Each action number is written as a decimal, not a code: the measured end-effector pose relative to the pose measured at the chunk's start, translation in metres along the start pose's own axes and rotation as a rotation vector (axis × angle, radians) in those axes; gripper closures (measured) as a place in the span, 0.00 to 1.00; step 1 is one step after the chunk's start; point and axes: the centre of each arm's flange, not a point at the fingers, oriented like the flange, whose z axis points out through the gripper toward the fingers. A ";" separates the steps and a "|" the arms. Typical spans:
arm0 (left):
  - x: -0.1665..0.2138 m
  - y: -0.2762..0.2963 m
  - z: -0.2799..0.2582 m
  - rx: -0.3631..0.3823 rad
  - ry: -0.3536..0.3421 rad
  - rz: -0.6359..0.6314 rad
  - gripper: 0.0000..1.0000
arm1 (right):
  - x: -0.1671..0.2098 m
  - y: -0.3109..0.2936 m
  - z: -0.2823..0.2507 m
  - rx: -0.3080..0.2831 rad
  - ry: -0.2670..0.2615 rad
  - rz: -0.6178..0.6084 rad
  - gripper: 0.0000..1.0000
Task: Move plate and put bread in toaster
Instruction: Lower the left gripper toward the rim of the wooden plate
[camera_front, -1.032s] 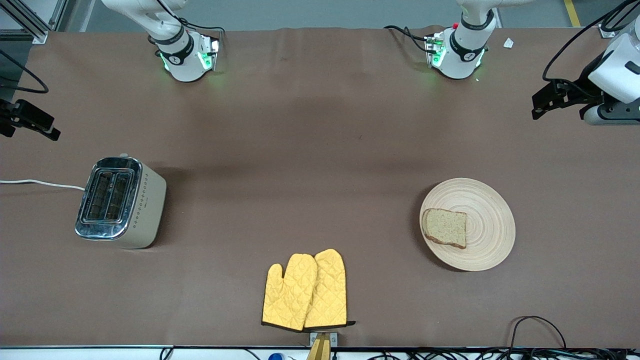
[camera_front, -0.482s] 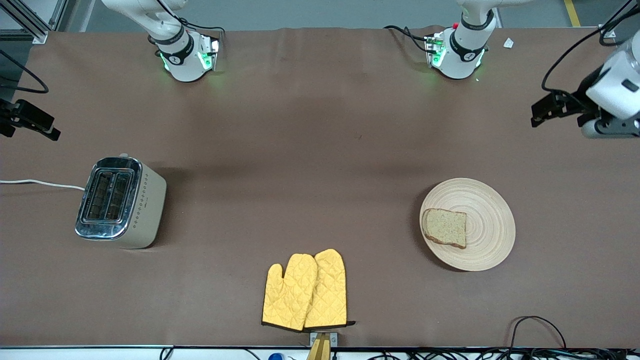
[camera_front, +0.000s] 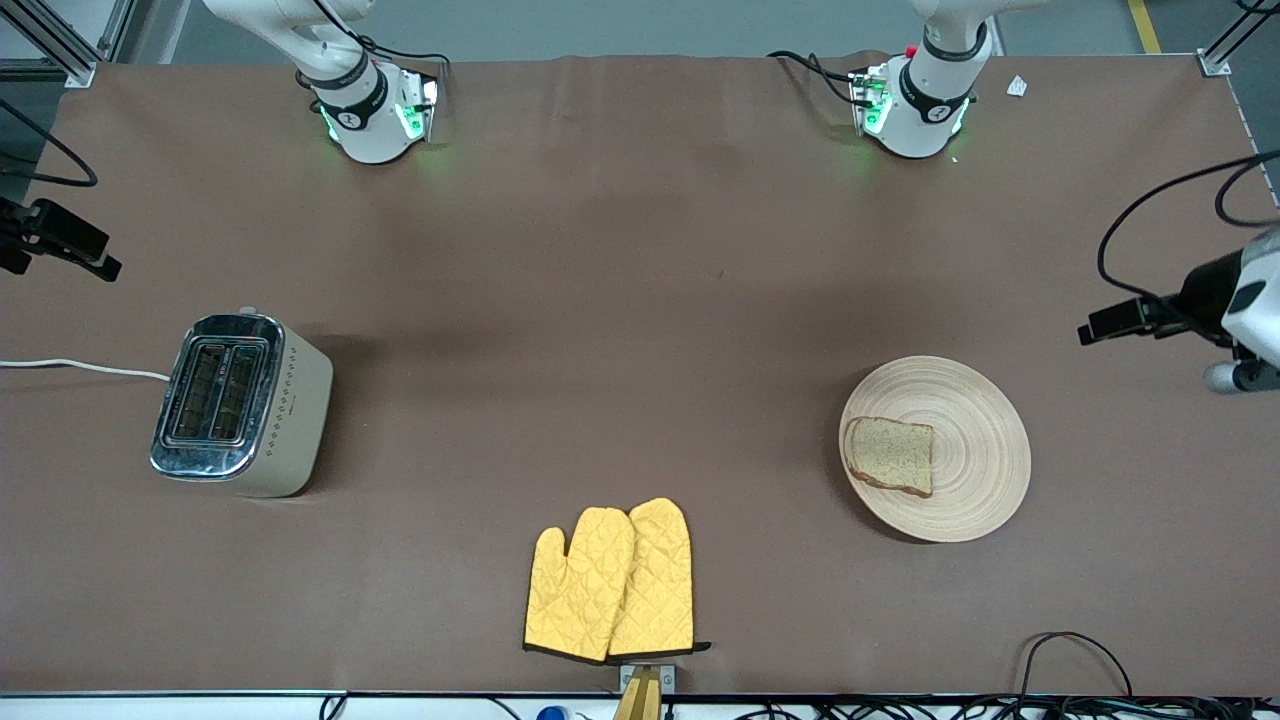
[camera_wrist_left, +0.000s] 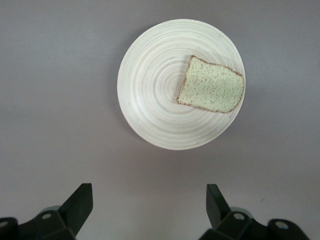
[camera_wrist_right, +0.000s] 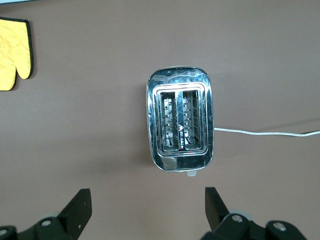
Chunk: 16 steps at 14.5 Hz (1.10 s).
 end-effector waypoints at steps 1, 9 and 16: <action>0.011 -0.018 0.016 -0.040 -0.002 0.006 0.00 | 0.000 0.000 0.000 0.000 0.000 0.000 0.00; 0.074 -0.129 0.189 -0.409 -0.021 -0.033 0.00 | 0.000 0.000 0.000 0.000 -0.001 0.000 0.00; 0.092 -0.172 0.262 -0.521 -0.002 -0.026 0.02 | 0.000 0.000 0.000 0.000 -0.001 0.000 0.00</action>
